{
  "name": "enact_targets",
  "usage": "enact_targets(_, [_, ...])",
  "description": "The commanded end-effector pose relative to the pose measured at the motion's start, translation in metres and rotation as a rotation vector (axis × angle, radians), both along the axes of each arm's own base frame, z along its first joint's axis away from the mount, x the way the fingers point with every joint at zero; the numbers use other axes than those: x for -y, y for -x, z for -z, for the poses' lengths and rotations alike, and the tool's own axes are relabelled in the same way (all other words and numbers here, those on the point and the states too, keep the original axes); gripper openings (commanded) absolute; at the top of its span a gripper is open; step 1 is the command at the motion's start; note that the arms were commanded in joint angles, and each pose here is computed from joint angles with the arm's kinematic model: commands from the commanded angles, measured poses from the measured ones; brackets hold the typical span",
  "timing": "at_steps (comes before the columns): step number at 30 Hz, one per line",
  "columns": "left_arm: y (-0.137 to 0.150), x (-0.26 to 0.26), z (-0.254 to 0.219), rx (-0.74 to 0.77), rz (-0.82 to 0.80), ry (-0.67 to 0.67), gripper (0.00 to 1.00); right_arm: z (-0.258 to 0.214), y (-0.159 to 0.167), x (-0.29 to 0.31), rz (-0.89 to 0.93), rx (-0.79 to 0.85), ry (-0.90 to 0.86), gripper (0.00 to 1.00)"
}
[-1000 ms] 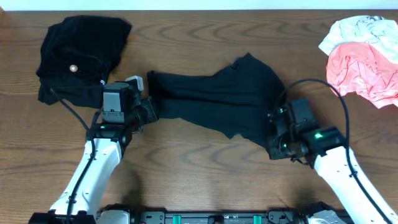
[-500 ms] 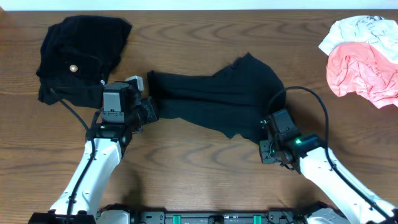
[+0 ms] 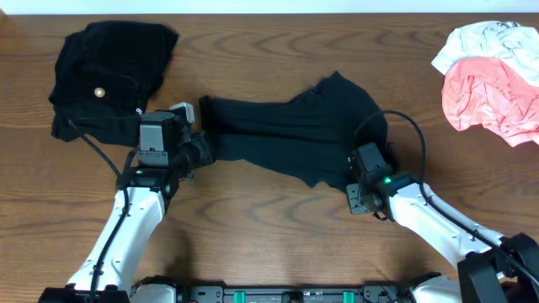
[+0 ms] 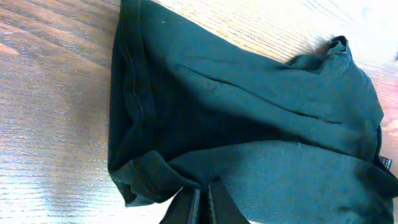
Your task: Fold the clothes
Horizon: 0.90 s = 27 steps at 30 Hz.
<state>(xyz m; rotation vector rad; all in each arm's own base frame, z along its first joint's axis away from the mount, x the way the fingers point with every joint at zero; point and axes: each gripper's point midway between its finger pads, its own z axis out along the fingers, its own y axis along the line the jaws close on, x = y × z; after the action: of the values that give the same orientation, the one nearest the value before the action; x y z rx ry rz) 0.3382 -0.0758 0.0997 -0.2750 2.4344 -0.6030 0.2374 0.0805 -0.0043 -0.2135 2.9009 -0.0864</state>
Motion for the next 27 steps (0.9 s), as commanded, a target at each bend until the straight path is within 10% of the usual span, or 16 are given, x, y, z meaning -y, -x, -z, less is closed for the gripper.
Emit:
enact_targets(1, [-0.007, -0.002, -0.008, 0.022, -0.007, -0.009, 0.06, 0.012, 0.001, 0.005, -0.014, -0.015, 0.049, 0.44])
enact_targets(5, [-0.007, -0.002, -0.008, 0.022, -0.008, -0.009, 0.06, 0.019, 0.0, 0.005, -0.015, -0.027, 0.055, 0.4])
enact_targets(10, [-0.007, -0.002, -0.008, 0.022, -0.008, -0.009, 0.06, 0.018, -0.003, 0.006, -0.025, -0.018, 0.072, 0.02])
enact_targets(27, [0.013, -0.003, 0.008, -0.075, 0.018, -0.036, 0.06, -0.096, -0.05, -0.006, 0.008, 0.203, -0.016, 0.01])
